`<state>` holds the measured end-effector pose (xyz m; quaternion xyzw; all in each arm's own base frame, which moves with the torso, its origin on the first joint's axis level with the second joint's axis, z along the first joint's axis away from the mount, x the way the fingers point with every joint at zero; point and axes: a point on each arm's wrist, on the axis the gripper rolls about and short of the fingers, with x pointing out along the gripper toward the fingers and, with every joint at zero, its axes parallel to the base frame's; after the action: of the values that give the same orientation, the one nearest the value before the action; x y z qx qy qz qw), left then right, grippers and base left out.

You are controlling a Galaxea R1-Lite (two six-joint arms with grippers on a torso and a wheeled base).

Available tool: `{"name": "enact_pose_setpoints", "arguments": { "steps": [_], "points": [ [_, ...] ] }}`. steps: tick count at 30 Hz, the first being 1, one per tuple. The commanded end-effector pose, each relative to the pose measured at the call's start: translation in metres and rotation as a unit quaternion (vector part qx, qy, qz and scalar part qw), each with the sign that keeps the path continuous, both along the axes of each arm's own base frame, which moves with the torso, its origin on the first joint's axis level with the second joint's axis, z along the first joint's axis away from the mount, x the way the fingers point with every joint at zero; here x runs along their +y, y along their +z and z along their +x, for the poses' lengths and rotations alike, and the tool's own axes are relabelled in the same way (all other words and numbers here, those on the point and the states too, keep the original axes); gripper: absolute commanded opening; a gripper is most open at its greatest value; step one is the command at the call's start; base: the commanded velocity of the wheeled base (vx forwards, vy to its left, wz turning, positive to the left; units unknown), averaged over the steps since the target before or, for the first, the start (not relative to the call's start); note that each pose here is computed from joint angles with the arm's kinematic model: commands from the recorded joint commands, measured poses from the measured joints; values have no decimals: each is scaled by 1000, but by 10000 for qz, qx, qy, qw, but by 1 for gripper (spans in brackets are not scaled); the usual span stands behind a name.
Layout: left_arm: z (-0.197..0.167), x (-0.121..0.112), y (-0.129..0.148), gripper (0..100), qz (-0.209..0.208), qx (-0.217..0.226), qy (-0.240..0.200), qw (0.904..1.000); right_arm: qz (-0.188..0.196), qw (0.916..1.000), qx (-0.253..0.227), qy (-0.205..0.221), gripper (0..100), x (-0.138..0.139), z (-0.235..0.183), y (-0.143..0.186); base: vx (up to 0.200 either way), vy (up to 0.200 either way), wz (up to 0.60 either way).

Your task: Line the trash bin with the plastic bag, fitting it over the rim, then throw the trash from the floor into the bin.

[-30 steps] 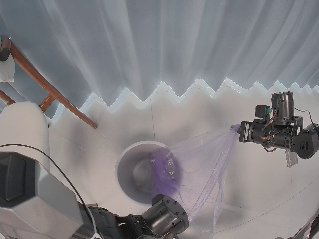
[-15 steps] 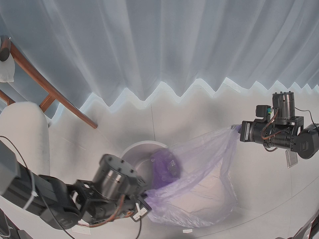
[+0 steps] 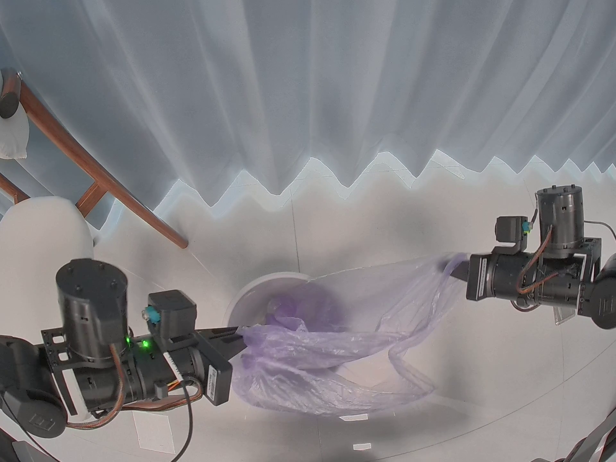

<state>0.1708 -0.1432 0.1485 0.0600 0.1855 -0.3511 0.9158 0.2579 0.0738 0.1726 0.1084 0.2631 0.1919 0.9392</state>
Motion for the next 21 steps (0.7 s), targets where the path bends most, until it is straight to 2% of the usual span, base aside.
{"name": "enact_pose_setpoints", "arguments": {
  "steps": [1, 4, 5, 9, 12, 15, 17, 20, 21],
  "points": [
    [-21, 16, 0, 0, -415, 62, 58, 9991, -24, 9993, 48, 358, 0, 10, -31, -3, 0, 0, 0],
    [-23, 23, 4, 0, -608, 65, 250, 9978, -45, 9993, -5, 381, 0, 13, -38, -2, 0, 0, 0],
    [-24, 25, 11, 0, -872, 40, 368, 9955, -38, 9990, -8, 444, 0, 16, -41, -2, 0, 0, 0],
    [-26, 28, 19, 0, -1239, 113, 453, 9912, -62, 9989, 50, 467, 0, 16, -46, -6, 0, 0, 0],
    [-30, 30, 15, 0, -1268, 278, 387, 9908, -144, 9993, 35, 353, 0, 15, -48, -7, 0, 0, 0],
    [-31, 30, 14, 0, -1396, 444, 36, 9892, -269, 9993, -4, 262, 0, 20, -50, -8, 0, 0, 0],
    [-31, 29, 13, 0, -1424, 584, -28, 9881, -290, 9992, 11, 276, 0, 22, -48, -8, 0, 0, 0],
    [-29, 27, 9, 0, -1437, 793, 19, 9864, -334, 9991, 128, 223, 0, 24, -40, -14, 0, 0, 0],
    [-21, 22, 1, 0, -1377, 1123, 159, 9840, -373, 9990, 222, 136, 0, 23, -29, -20, 0, 0, 0]
  ]
}}
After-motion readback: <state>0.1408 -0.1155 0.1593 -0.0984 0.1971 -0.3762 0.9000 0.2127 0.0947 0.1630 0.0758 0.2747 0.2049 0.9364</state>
